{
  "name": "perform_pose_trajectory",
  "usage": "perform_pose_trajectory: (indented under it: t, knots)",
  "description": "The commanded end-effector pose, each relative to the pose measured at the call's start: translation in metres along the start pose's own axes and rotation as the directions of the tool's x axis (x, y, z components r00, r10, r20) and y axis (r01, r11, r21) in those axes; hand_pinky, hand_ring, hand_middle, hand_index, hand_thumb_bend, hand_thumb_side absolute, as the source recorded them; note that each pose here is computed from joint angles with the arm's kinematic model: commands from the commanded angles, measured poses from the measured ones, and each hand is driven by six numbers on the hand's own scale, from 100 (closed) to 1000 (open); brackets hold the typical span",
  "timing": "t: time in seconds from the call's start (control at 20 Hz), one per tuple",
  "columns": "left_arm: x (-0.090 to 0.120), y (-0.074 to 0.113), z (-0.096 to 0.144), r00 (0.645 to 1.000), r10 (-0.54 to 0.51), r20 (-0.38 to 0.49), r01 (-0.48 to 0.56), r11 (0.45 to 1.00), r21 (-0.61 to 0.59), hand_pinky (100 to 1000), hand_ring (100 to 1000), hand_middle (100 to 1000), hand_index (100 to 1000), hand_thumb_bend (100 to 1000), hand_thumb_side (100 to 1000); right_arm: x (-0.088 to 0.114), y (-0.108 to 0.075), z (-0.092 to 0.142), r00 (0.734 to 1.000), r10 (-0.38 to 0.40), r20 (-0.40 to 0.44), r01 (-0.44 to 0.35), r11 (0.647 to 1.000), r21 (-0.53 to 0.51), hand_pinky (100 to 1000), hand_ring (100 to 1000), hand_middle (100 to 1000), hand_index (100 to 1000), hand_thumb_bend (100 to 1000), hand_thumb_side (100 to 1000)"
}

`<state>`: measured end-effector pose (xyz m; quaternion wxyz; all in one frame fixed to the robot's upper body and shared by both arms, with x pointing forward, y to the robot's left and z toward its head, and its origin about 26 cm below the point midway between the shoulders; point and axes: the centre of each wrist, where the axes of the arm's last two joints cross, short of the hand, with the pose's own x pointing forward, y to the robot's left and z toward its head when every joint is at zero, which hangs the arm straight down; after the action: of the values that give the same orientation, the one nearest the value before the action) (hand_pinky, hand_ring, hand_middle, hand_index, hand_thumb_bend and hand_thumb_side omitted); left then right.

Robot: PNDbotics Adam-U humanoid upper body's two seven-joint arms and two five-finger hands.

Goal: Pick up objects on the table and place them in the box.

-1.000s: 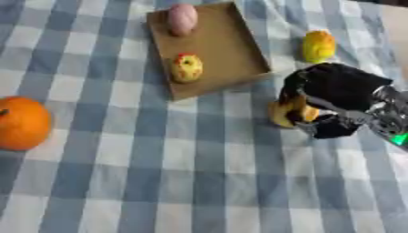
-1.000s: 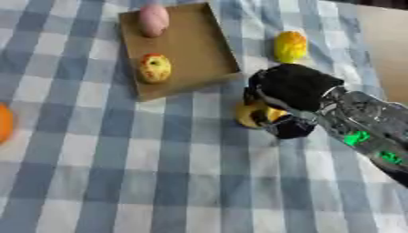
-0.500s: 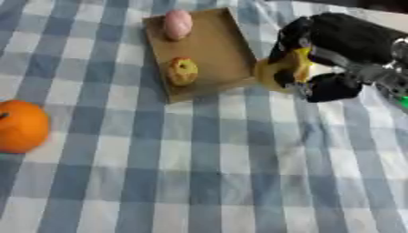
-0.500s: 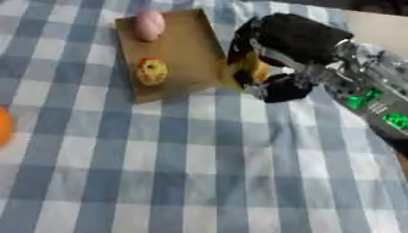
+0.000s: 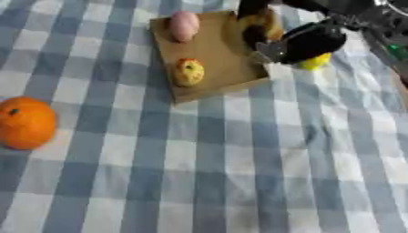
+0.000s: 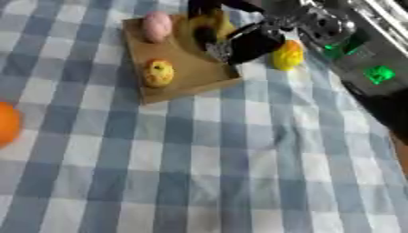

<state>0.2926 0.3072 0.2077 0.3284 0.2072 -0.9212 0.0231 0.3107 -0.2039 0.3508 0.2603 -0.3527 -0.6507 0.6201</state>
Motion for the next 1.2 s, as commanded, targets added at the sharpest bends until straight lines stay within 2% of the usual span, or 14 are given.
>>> perform_pose_trajectory:
  t: [0.05, 0.25, 0.3, 0.5, 0.75, 1.05, 1.2]
  knots:
    - [0.008, 0.002, -0.008, 0.999, -0.007, 0.041, 0.008, 1.000, -0.024, 731, 789, 691, 774, 249, 548, -0.005, -0.003, -0.018, 1.000, -0.010, -0.025, 0.010, 1.000, 0.013, 667, 603, 506, 642, 100, 126]
    - [0.009, 0.000, -0.010, 0.999, 0.003, 0.049, -0.002, 0.999, -0.032, 731, 789, 690, 774, 248, 549, -0.013, 0.005, -0.048, 0.998, -0.014, -0.054, 0.014, 1.000, 0.001, 669, 602, 509, 644, 100, 101]
    - [0.010, -0.001, -0.011, 0.999, 0.006, 0.051, -0.004, 0.999, -0.034, 731, 789, 690, 774, 248, 549, -0.017, 0.008, -0.055, 0.998, -0.009, -0.068, 0.009, 1.000, -0.007, 669, 602, 508, 644, 100, 119]
    - [0.010, -0.001, -0.011, 0.999, 0.010, 0.053, -0.008, 0.999, -0.035, 730, 788, 690, 774, 247, 550, -0.031, 0.023, -0.072, 0.994, 0.019, -0.111, -0.022, 0.999, -0.027, 671, 603, 508, 642, 100, 119]
    - [0.010, -0.002, -0.011, 0.999, 0.011, 0.052, -0.009, 0.999, -0.034, 729, 788, 690, 774, 246, 550, -0.044, 0.036, -0.078, 0.989, 0.047, -0.137, -0.049, 0.999, -0.015, 674, 608, 511, 642, 100, 123]
    - [0.010, -0.002, -0.010, 0.999, 0.010, 0.049, -0.009, 0.999, -0.031, 730, 788, 690, 774, 246, 551, -0.049, 0.040, -0.077, 0.989, 0.058, -0.136, -0.058, 0.998, 0.002, 676, 614, 515, 645, 100, 126]
    - [0.010, -0.002, -0.010, 0.999, 0.011, 0.049, -0.009, 0.999, -0.031, 730, 788, 690, 774, 246, 551, -0.048, 0.041, -0.078, 0.990, 0.065, -0.126, -0.063, 0.998, 0.015, 695, 651, 567, 687, 100, 127]
